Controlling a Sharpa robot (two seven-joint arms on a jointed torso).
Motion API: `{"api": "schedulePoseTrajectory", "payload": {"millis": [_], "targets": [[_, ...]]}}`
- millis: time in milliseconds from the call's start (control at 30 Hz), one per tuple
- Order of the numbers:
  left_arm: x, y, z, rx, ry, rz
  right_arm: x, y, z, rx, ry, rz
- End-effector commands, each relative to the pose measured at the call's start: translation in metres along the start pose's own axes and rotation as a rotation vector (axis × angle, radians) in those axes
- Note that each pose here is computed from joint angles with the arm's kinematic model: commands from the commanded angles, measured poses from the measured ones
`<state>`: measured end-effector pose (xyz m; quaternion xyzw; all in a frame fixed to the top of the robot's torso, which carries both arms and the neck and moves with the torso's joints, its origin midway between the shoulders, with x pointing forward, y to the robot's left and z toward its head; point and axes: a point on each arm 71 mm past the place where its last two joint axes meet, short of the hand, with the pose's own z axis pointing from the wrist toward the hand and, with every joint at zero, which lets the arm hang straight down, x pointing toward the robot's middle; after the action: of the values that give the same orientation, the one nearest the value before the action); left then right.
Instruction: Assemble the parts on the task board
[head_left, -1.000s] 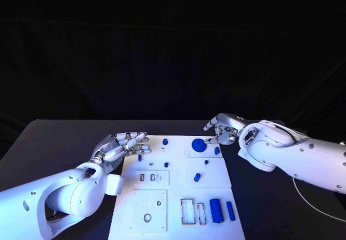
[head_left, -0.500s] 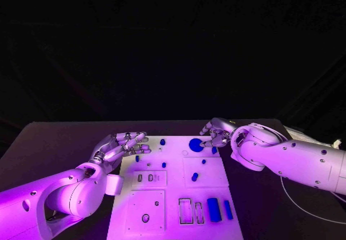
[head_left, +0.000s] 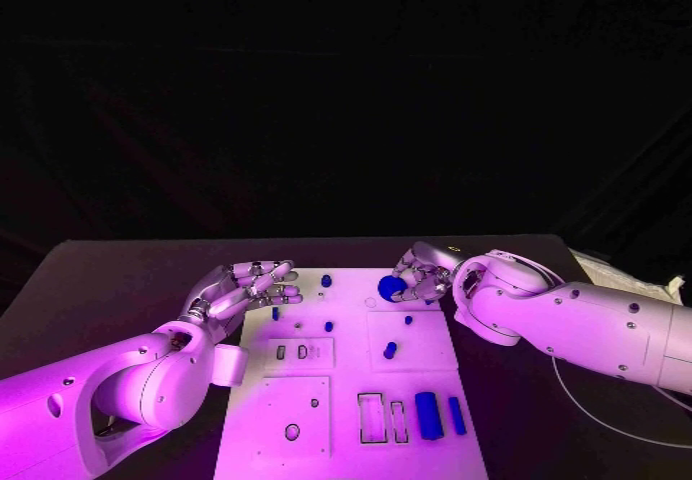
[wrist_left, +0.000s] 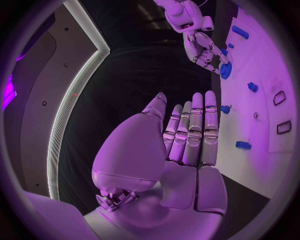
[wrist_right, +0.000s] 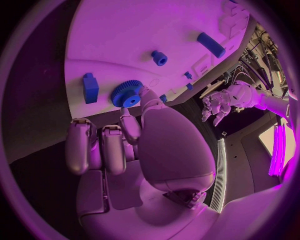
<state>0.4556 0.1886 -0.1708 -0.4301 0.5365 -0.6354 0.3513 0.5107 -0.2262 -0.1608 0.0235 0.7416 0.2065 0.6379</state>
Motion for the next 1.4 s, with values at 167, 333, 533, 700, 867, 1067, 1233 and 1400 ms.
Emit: {"api": "schedulePoseTrajectory", "payload": {"millis": [167,333,533,700,867,1067,1233,1400], "targets": [[0.0024,-0.0001,0.0004,0.001,0.021,-0.011,0.001,0.000,0.001,0.002,0.003,-0.048],[0.0023,-0.0001,0.0003,0.001,0.022,-0.011,0.001,0.000,0.002,0.002,0.002,-0.063],[0.0026,0.0000,0.0003,0.000,0.023,-0.012,0.004,0.004,0.004,-0.007,0.005,-0.102],[0.0027,0.0001,0.0004,-0.001,0.025,-0.013,0.010,0.008,0.005,-0.019,0.007,-0.140],[0.0020,0.0003,0.0004,-0.003,0.025,-0.013,0.014,0.011,0.004,-0.023,0.000,-0.168],[0.0023,0.0004,0.0005,-0.004,0.026,-0.014,0.014,0.012,0.003,-0.012,-0.024,-0.149],[0.0022,0.0005,0.0005,-0.005,0.026,-0.014,0.007,0.020,0.000,-0.038,-0.129,-0.088],[-0.0003,0.0010,0.0009,-0.008,0.020,-0.010,0.002,0.033,-0.007,-0.078,-0.212,-0.038]]}}
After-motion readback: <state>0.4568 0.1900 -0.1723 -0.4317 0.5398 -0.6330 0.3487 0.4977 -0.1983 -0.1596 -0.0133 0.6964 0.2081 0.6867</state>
